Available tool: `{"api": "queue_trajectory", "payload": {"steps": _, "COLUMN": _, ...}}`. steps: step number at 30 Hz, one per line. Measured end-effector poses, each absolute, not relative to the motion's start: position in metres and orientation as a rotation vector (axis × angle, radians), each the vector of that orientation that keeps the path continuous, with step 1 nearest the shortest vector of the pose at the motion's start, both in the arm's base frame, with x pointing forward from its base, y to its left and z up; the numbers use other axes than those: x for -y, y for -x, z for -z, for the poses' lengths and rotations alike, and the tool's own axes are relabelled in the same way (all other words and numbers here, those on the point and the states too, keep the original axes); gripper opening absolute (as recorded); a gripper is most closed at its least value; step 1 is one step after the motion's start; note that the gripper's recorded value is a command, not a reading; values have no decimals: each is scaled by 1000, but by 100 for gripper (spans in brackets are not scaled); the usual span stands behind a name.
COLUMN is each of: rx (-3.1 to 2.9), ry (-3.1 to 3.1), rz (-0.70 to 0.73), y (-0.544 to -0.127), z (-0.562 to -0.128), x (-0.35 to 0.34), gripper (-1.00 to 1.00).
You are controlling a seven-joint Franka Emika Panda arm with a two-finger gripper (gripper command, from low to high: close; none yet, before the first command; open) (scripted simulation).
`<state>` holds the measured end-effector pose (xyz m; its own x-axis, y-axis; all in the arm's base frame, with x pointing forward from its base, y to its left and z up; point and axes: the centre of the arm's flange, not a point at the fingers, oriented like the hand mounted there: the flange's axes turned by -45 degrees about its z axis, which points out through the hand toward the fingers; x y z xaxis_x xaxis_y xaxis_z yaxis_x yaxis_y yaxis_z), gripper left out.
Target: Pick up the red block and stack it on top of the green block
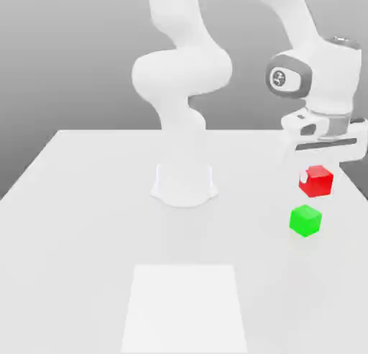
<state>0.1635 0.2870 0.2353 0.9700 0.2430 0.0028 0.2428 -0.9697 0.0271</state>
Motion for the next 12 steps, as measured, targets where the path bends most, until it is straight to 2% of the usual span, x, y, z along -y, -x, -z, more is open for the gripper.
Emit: {"api": "queue_trajectory", "payload": {"steps": 12, "rx": -369, "ry": -3037, "rz": -6, "y": -166, "z": -188, "x": -279, "gripper": -100}}
